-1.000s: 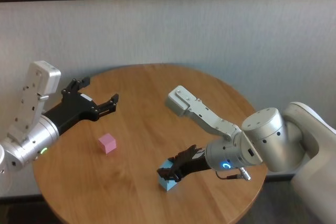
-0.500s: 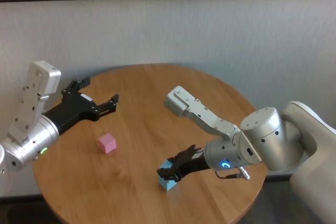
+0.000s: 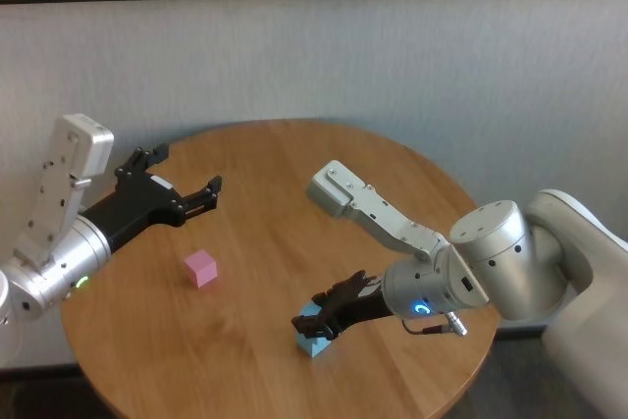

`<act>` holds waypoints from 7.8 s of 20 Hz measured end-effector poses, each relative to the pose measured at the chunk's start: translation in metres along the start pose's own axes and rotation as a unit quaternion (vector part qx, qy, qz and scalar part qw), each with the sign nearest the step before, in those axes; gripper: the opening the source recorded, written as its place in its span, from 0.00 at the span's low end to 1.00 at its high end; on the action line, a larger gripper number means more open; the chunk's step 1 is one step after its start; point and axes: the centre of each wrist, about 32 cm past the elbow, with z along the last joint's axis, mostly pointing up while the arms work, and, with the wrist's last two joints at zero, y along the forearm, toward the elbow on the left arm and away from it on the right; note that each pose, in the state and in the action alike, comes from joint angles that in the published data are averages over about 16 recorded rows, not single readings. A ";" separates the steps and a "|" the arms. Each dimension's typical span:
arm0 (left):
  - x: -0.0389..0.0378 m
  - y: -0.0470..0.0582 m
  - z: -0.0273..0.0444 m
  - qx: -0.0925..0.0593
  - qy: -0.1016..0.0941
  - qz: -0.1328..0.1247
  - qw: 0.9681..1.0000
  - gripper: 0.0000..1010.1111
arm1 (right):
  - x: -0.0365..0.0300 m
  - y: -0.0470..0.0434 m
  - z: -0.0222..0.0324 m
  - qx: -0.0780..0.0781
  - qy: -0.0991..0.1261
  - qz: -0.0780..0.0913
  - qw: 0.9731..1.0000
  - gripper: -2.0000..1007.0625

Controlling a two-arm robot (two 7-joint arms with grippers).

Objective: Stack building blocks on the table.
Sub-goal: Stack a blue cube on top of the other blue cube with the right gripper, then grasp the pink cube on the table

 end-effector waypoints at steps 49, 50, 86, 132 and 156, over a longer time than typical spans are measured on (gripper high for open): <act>0.0111 0.008 0.0029 0.020 0.022 -0.016 0.999 0.99 | 0.0060 -0.0001 -0.0329 0.195 -0.109 -0.278 0.934 1.00; 0.0132 0.009 0.0033 0.023 0.026 -0.021 0.999 0.99 | 0.0059 -0.0002 -0.0328 0.195 -0.108 -0.278 0.934 1.00; 0.0256 -0.010 -0.0300 0.122 0.045 -0.139 0.982 0.99 | 0.0043 -0.0015 -0.0318 0.195 -0.101 -0.272 0.937 1.00; 0.0528 -0.023 -0.0686 0.170 0.067 -0.141 0.973 0.99 | 0.0042 -0.0015 -0.0318 0.195 -0.101 -0.272 0.937 1.00; 0.0574 -0.030 -0.0751 0.176 0.079 -0.139 0.971 0.99 | 0.0042 -0.0015 -0.0318 0.195 -0.101 -0.272 0.937 1.00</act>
